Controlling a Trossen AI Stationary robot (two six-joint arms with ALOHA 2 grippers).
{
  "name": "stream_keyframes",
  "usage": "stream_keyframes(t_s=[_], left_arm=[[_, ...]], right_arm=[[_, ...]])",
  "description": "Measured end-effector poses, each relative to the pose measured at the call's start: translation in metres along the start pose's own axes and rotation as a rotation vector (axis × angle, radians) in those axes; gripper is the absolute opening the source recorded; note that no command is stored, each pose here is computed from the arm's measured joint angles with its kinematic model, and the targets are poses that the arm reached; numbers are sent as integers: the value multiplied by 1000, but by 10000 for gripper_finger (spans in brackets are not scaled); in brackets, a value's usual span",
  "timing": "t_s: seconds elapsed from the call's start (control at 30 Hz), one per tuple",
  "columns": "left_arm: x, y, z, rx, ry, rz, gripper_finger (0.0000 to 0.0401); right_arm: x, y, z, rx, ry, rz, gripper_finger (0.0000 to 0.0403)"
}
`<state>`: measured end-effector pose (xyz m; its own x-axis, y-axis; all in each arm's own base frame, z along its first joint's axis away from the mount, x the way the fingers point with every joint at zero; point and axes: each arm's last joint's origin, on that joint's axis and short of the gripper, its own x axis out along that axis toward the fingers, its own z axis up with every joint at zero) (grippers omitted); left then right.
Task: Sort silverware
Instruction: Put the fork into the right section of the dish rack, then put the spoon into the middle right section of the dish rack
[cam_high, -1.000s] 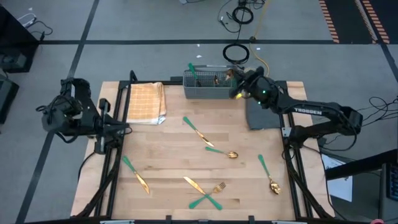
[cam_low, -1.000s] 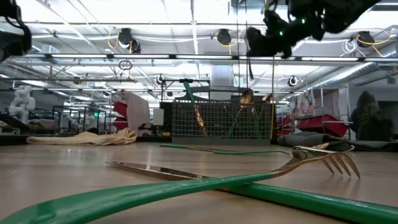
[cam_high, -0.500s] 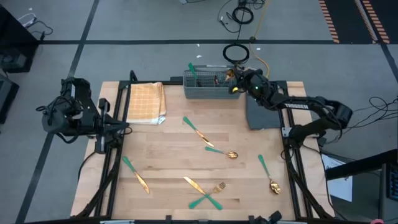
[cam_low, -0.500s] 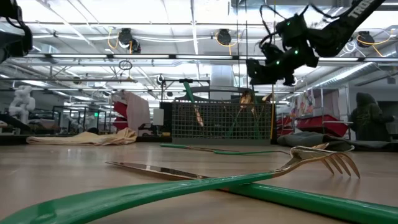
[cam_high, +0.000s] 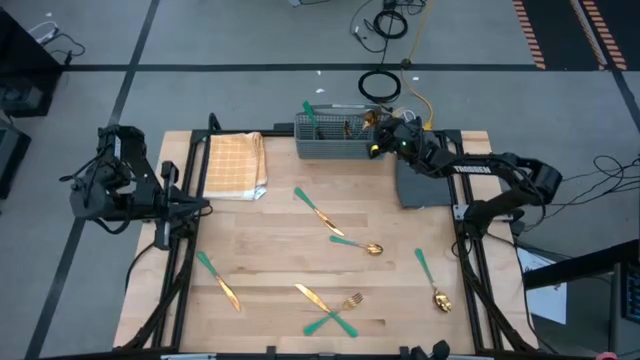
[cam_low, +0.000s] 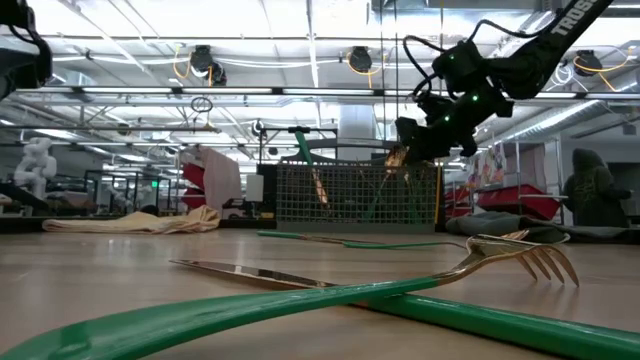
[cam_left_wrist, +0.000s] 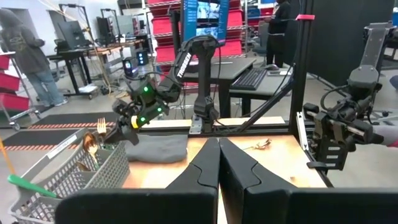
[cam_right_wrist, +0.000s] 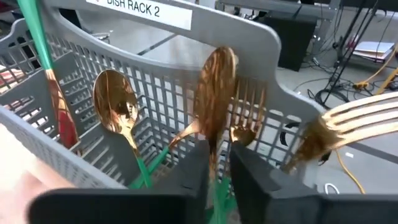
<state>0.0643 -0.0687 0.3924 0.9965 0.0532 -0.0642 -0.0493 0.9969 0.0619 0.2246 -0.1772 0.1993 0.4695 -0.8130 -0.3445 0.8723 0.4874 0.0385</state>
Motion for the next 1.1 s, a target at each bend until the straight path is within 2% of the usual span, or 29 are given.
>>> stream_keyframes(t_s=[0.2,0.27,0.33,0.4,0.47,0.5,0.53,0.63,0.8,0.93,1.1], left_arm=[[0,0,0,-12,3,-2,8],[0,-1,-1,-9,4,-5,8],[0,-1,-1,-7,8,-27,9],[1,-2,-3,-11,19,-44,9],[1,-2,-5,-13,31,-45,9],[1,-2,-5,-8,35,-45,10],[1,-2,-6,-5,36,-45,10],[1,-2,-7,-15,41,-43,10],[1,-2,-7,-39,46,-42,10],[2,-5,-8,-43,52,-41,11],[4,-9,-11,-62,77,-56,11]], right_arm=[[-18,-4,13,-6,-10,13,131],[-30,-1,21,2,-35,100,145],[-47,6,32,24,-65,299,154],[-68,18,41,93,-57,586,156],[-90,35,39,110,36,861,155],[-99,46,32,103,114,953,154],[-107,56,23,88,198,994,151],[-125,84,-11,-16,401,1000,145],[-133,118,-52,-160,521,955,146],[-130,143,-62,-243,546,931,152],[-125,179,-71,-473,697,867,168]])
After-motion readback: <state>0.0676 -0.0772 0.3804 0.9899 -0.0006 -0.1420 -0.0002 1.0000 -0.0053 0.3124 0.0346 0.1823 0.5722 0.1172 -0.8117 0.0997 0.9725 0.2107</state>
